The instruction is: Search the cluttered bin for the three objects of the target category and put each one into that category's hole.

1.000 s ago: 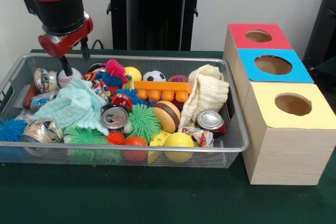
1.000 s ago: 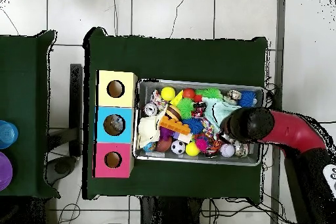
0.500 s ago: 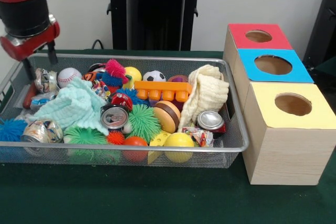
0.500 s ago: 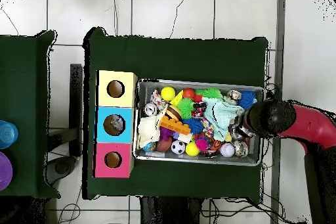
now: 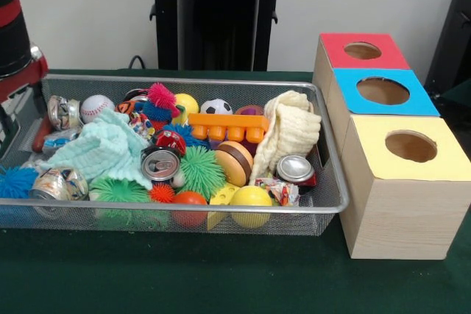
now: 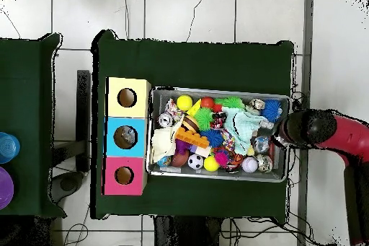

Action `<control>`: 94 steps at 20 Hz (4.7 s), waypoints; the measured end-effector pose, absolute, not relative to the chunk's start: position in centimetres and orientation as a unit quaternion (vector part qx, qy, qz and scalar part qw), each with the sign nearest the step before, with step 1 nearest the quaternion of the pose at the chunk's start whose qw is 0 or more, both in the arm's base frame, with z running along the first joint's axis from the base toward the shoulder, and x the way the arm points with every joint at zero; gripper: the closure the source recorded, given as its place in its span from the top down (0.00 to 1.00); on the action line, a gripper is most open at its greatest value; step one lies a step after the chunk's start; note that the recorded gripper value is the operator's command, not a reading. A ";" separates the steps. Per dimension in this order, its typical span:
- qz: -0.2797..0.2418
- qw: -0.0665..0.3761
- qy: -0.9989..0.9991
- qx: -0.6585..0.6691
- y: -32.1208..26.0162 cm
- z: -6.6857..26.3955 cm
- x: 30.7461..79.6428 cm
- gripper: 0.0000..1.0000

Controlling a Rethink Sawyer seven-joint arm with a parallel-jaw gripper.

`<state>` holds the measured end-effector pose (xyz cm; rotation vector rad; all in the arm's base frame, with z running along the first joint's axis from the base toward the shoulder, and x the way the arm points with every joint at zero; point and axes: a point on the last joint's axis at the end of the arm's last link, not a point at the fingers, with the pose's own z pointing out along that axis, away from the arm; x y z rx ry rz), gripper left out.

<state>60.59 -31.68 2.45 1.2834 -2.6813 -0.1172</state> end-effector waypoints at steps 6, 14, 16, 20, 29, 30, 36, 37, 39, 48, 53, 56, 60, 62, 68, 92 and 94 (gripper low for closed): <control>-0.046 0.080 -0.898 0.430 -32.5 0.0 60.8 1.00; -0.082 0.088 -0.873 0.473 -31.5 -2.0 60.5 1.00; -0.099 0.097 -0.861 0.490 -31.1 -2.4 60.1 1.00; -0.119 0.111 -0.847 0.507 -30.9 -2.9 59.8 1.00; -0.129 0.128 -0.830 0.527 -30.9 -4.2 60.0 1.00; -0.129 0.128 -0.831 0.527 -30.9 -4.3 60.0 1.00; -0.127 0.128 -0.833 0.524 -31.3 -4.5 60.3 1.00; -0.127 0.127 -0.833 0.523 -31.4 -4.5 60.3 1.00; -0.126 0.127 -0.833 0.523 -31.5 -4.5 60.4 1.00; -0.140 0.138 -0.831 0.520 -31.4 -4.6 60.0 1.00; -0.152 0.145 -0.828 0.520 -31.0 -5.0 59.5 1.00; -0.157 0.147 -0.826 0.520 -30.9 -5.2 59.3 1.00; -0.162 0.148 -0.824 0.522 -30.9 -5.5 59.0 1.00; -0.165 0.147 -0.823 0.522 -30.8 -5.8 58.9 1.00; -0.171 0.146 -0.824 0.520 -30.9 -6.3 58.5 1.00; -0.156 0.136 -0.825 0.526 -30.7 -0.1 60.1 0.00; -0.146 0.138 -0.822 0.534 -30.1 1.6 60.7 0.00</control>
